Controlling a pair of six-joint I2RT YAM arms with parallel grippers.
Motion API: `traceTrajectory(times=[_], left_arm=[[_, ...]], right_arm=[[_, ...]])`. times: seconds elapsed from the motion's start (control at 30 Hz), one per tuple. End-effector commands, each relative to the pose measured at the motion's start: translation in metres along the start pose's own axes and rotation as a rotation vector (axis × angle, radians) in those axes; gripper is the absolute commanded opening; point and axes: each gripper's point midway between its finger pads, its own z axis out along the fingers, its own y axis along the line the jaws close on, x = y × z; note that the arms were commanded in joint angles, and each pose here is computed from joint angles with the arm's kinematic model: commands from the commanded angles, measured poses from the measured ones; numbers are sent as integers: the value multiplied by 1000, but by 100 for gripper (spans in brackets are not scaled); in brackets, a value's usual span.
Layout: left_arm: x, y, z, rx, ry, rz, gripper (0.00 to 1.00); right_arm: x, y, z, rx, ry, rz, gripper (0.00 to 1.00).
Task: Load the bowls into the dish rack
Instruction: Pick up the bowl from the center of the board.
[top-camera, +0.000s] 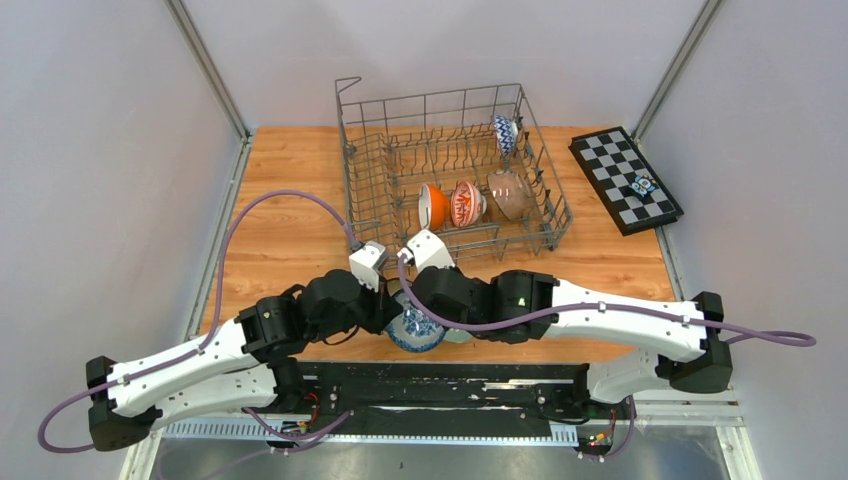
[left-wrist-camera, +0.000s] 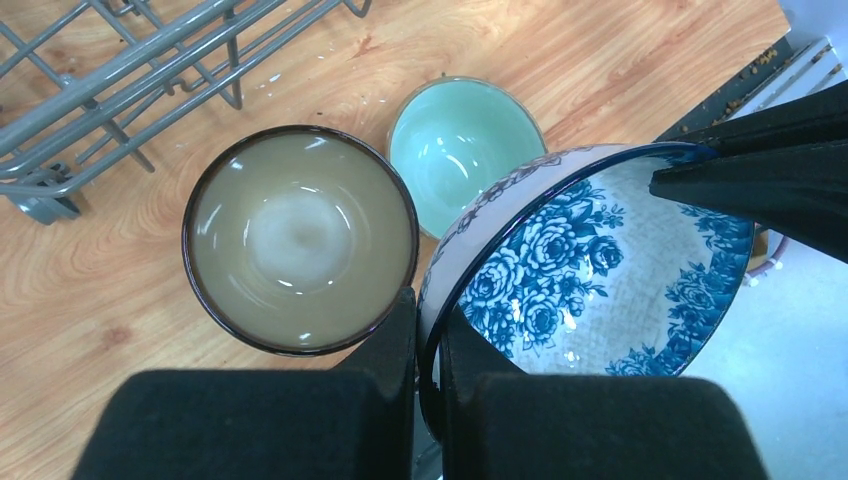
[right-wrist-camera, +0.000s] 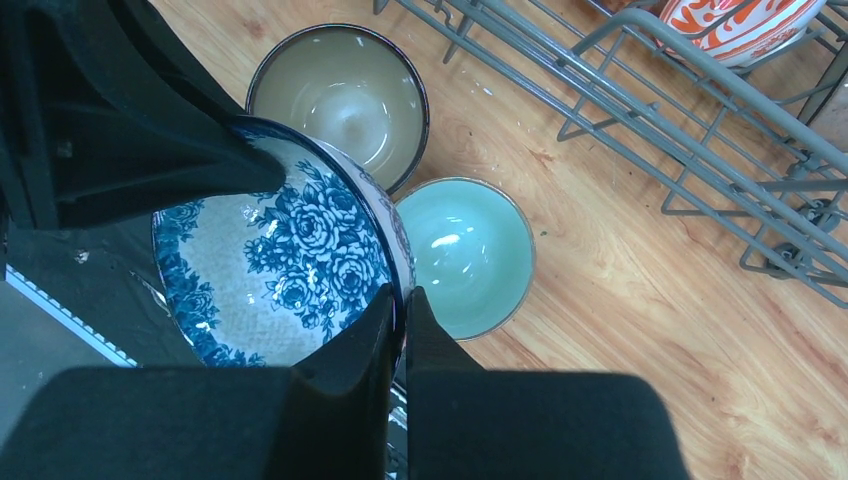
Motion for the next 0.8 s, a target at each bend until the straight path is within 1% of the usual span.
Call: traceTrajectory(times=[0.0,0.03,0.07,0.17,0.2,0.27,0.37,0.4,0.43,0.53,0.77], left_arm=[[-9,-12,-2,63,-51,-4,0],[-10,-12,-2,67,-61,-8,0],[-12,-12,-2,69,-75,-13,0],[-18,-12,-5,74,-113,-26,0],[-20,-13,-6,80,-123,-28,0],[-26,-14,-7,86,-150,-34,0],[-33,-16,-8,99,-186,-38,0],[-36,-17,-9,106,-197,-42,0],[-40,-18,-7,129,-214,-51,0],[-49,-21,-7,173,-254,-77,0],[-74,-24,-16,280,-375,-154,0]], right_arm=[[-2,-7,-9,12,-41,14,6],[-2,-9,-10,10,-49,18,12],[-2,-10,-12,7,-60,26,20],[-2,-15,-19,-10,-99,50,39],[-2,-17,-22,-20,-114,62,43],[-5,-17,-26,-51,-163,95,52],[-4,-19,-33,-97,-219,137,69],[-5,-19,-36,-112,-237,153,75],[-8,-19,-45,-164,-284,187,84],[-12,-13,-52,-233,-326,210,92],[-20,-3,-63,-336,-398,255,98]])
